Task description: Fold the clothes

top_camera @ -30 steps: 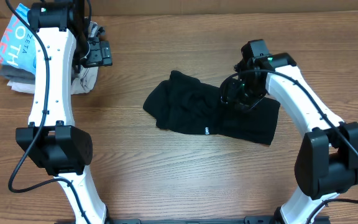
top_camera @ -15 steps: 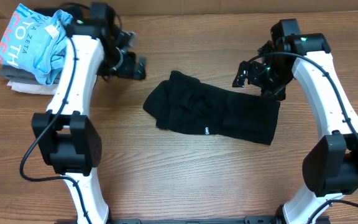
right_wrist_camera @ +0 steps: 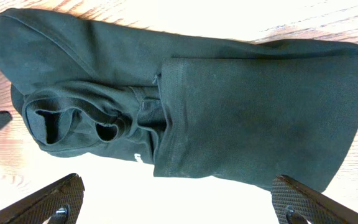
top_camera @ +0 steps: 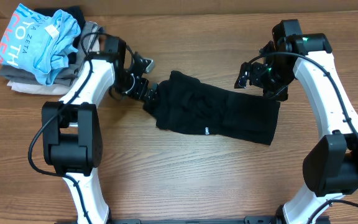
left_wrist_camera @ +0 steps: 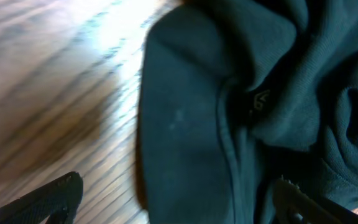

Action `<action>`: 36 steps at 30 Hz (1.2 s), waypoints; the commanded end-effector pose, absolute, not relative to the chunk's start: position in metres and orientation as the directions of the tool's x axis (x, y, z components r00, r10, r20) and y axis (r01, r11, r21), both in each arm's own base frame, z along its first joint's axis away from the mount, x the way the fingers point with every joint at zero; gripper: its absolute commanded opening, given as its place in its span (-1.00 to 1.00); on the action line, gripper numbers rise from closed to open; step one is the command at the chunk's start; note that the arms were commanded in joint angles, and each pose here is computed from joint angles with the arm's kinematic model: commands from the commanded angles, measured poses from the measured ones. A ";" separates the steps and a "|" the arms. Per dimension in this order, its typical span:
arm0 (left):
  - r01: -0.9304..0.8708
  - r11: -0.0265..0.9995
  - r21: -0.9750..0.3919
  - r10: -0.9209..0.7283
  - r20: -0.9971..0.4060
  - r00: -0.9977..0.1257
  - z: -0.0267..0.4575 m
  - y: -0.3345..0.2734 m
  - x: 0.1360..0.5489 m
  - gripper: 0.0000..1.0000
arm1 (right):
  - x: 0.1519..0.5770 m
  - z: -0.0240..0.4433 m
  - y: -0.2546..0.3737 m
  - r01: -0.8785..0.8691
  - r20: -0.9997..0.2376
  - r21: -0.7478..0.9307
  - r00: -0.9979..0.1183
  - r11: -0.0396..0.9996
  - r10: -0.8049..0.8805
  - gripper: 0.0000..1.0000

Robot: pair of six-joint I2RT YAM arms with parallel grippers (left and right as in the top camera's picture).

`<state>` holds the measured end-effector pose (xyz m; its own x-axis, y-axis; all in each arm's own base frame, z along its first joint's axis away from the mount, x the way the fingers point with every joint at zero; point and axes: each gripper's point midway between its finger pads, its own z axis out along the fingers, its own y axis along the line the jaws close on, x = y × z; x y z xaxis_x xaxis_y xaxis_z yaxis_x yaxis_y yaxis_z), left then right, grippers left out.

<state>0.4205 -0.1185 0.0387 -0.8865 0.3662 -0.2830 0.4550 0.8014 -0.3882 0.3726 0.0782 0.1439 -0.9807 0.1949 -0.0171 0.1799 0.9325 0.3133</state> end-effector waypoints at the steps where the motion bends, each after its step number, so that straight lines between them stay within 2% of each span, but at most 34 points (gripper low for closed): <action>1: 0.501 0.738 -0.453 0.398 -0.307 -0.864 0.028 -0.133 0.407 1.00 | 0.376 0.151 0.076 0.167 -0.049 0.308 -0.980 0.937 0.191 1.00; 9: 0.486 0.730 -0.481 0.391 -0.291 -0.873 0.014 -0.136 0.395 1.00 | 0.379 0.152 0.076 0.164 -0.058 0.310 -0.980 0.936 0.191 1.00; 18: 0.491 0.597 -0.634 0.343 -0.351 -0.871 0.026 -0.178 0.384 1.00 | 0.379 0.151 0.075 0.164 -0.061 0.303 -0.980 0.939 0.191 1.00; 27: 0.451 0.496 -0.742 0.229 -0.390 -0.892 0.053 -0.208 0.399 0.99 | 0.379 0.151 0.075 0.164 -0.060 0.304 -0.980 0.939 0.191 1.00; 36: 0.425 0.495 -0.757 0.204 -0.374 -0.905 0.056 -0.219 0.402 0.96 | 0.381 0.152 0.075 0.162 -0.069 0.306 -0.979 0.938 0.191 1.00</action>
<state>0.4114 -0.2055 0.0551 -0.8902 0.2052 -0.4068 0.4503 0.5321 -0.7169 0.3762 0.0764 0.1436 -0.9804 0.1938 -0.0347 0.1743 0.9362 0.3052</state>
